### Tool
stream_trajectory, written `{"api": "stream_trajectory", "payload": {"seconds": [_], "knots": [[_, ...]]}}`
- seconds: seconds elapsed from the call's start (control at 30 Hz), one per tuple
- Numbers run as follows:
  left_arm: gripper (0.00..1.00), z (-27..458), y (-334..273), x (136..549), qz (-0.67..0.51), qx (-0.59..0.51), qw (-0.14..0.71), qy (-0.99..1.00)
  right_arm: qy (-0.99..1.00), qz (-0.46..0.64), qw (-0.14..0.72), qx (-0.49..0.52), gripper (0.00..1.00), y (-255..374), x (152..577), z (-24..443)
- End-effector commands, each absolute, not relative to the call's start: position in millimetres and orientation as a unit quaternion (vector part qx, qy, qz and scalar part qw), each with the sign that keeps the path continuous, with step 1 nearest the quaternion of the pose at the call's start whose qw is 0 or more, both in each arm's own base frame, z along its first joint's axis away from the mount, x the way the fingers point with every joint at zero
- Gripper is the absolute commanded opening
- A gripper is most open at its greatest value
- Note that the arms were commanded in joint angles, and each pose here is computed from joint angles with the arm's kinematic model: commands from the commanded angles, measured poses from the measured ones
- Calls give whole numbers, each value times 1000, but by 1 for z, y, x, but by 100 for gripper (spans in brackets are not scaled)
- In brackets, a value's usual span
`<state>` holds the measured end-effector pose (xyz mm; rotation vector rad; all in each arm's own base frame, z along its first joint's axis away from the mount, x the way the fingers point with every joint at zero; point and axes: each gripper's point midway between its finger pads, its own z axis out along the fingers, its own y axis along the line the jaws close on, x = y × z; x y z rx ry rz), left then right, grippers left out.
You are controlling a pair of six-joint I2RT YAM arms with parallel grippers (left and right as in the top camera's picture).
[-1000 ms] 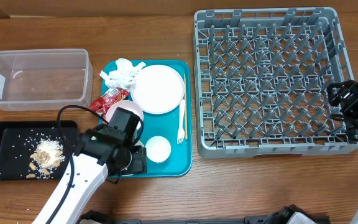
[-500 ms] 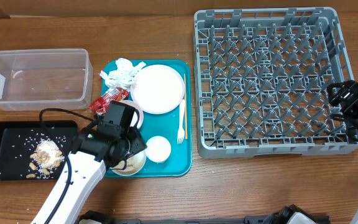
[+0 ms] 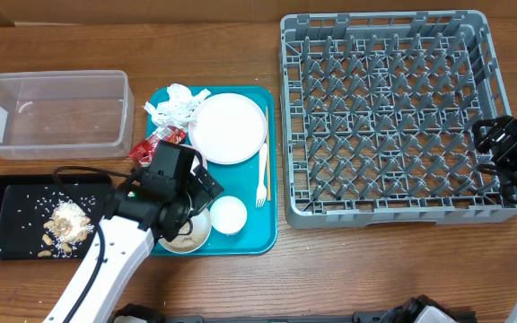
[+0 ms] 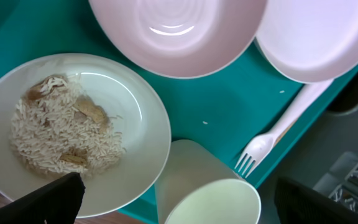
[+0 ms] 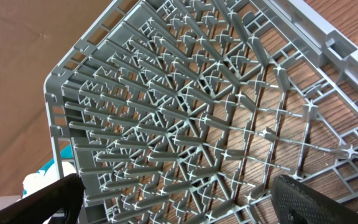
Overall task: Sort waste into correct bins and load items into the dishwasher rack
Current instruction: 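Grasp the pink bowl of rice with the left gripper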
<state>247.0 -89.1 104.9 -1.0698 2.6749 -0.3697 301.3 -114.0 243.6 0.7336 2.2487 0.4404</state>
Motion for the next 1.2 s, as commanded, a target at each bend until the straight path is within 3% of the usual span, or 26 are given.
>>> {"api": "stream_trajectory", "payload": {"seconds": [0.0, 0.17, 0.37, 0.73, 0.8, 0.9, 1.17], "knots": [[100, 89, -84, 248, -105, -422, 98, 895, 869, 164, 374, 281, 100, -117, 303, 254], [98, 65, -87, 254, -85, -427, 71, 897, 869, 164, 374, 281, 100, -117, 303, 254], [87, 63, -87, 261, -87, -427, 79, 896, 869, 164, 374, 280, 100, -117, 303, 254], [84, 35, -84, 261, -52, -432, 55, 899, 869, 164, 374, 281, 100, -117, 303, 254], [76, 35, -85, 263, -54, -432, 58, 898, 869, 164, 374, 280, 100, -117, 303, 254], [54, 35, -83, 263, -50, -432, 60, 898, 869, 164, 374, 281, 100, -117, 303, 254], [55, 34, -81, 259, -42, -433, 55, 899, 869, 164, 374, 281, 100, -117, 303, 254]]}}
